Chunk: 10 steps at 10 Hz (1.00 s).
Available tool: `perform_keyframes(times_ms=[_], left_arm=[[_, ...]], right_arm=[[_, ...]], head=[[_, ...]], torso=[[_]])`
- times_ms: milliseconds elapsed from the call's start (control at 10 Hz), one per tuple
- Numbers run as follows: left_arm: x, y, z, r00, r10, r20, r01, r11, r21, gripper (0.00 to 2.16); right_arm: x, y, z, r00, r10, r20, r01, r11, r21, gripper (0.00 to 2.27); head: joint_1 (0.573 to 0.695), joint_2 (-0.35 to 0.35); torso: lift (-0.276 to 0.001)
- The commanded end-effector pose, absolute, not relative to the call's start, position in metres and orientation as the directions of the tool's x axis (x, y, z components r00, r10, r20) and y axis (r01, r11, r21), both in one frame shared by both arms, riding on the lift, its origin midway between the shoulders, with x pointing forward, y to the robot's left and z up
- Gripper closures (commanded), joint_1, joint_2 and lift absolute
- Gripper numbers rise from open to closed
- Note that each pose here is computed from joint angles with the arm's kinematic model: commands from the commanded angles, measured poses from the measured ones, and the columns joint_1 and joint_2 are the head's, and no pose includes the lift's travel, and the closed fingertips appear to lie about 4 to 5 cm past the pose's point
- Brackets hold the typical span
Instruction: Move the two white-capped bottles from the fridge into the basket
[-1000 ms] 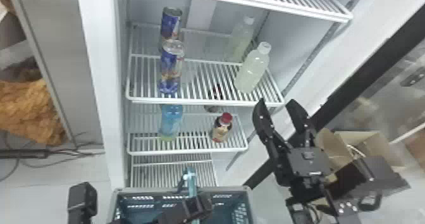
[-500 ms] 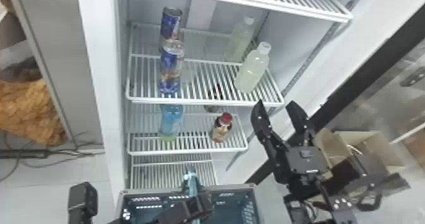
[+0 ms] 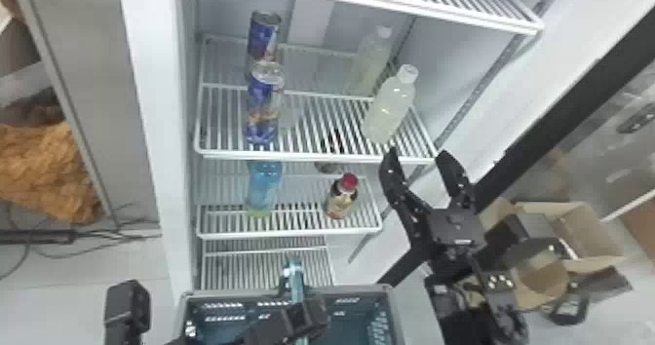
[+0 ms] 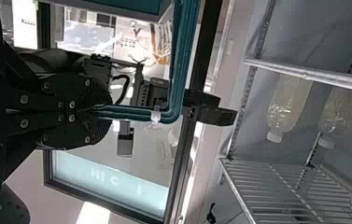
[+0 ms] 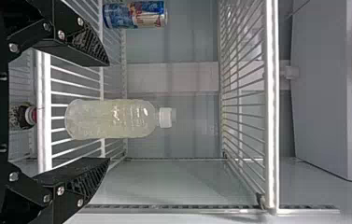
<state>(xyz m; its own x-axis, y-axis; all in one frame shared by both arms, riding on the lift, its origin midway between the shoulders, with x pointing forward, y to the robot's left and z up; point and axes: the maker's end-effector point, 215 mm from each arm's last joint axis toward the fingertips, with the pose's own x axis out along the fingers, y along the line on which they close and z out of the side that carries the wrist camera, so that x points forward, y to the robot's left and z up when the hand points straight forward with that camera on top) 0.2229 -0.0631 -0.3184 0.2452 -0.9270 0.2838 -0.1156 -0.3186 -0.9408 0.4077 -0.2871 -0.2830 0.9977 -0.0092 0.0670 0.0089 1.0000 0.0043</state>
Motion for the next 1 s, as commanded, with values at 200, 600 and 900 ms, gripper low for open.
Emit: perform_keyframes(times_ms=[200,600,900], left_arm=[[0.222,-0.063,-0.317,0.240,-0.928,0.286,-0.116,-0.320,-0.940,1.19],[0.223,-0.063,-0.316,0.240,-0.927,0.288,-0.114,-0.322,-0.940,1.19],[0.224,-0.064,-0.315,0.237,-0.927,0.292,-0.110,-0.324,-0.940,1.19]], right_arm=[[0.436,-0.294,-0.301,0.998,-0.015,0.057,0.015,1.000,-0.012,0.22],[0.464,-0.294,-0.303,0.998,-0.005,0.070,0.007,1.000,-0.026,0.15],[0.483,-0.302,-0.305,0.997,-0.018,0.077,0.019,1.000,-0.021,0.15]], head=[[0.695,-0.350],[0.695,-0.350],[0.695,-0.350]], torso=[[0.000],[0.000],[0.000]])
